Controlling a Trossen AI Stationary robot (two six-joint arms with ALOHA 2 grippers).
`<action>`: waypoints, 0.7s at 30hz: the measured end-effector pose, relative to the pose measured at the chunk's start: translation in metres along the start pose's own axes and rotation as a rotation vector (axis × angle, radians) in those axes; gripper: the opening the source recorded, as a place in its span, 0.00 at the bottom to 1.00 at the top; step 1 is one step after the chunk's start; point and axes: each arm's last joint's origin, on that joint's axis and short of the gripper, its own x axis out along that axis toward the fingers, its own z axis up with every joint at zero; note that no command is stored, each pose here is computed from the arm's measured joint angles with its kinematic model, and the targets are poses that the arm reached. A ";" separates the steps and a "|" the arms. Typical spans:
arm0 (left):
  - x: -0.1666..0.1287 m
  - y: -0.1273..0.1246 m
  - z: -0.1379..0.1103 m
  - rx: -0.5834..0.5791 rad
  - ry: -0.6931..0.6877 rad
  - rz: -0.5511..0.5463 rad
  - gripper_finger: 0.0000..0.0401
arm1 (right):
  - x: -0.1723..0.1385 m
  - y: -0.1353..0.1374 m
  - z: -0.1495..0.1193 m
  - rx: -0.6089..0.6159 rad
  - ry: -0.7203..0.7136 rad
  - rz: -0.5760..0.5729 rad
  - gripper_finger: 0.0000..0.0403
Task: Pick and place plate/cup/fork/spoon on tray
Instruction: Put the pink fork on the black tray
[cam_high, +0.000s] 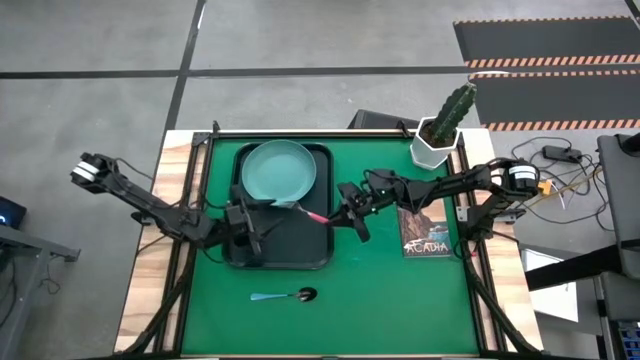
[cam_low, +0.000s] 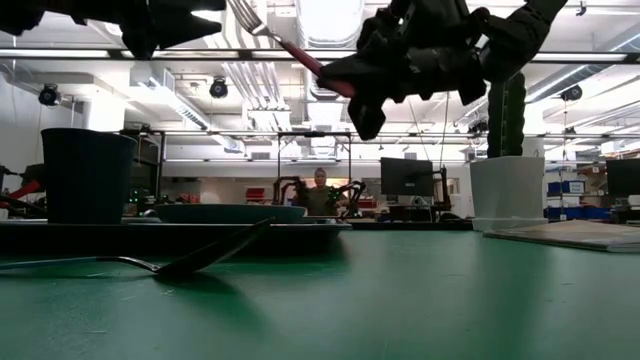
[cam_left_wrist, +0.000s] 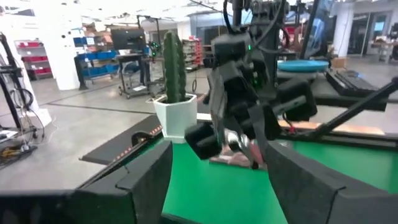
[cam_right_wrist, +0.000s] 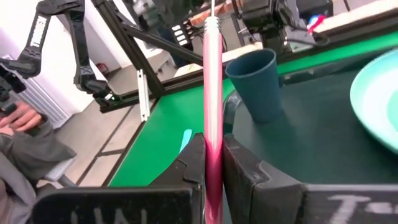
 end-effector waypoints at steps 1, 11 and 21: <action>0.001 -0.001 -0.002 0.005 0.006 0.000 0.59 | 0.000 0.000 0.001 -0.010 -0.004 0.001 0.06; 0.024 -0.011 -0.013 -0.043 -0.085 0.020 0.59 | 0.007 -0.002 0.006 -0.055 0.023 -0.007 0.06; 0.032 -0.013 -0.017 -0.059 -0.144 0.049 0.42 | 0.010 -0.007 -0.004 -0.061 0.077 -0.022 0.06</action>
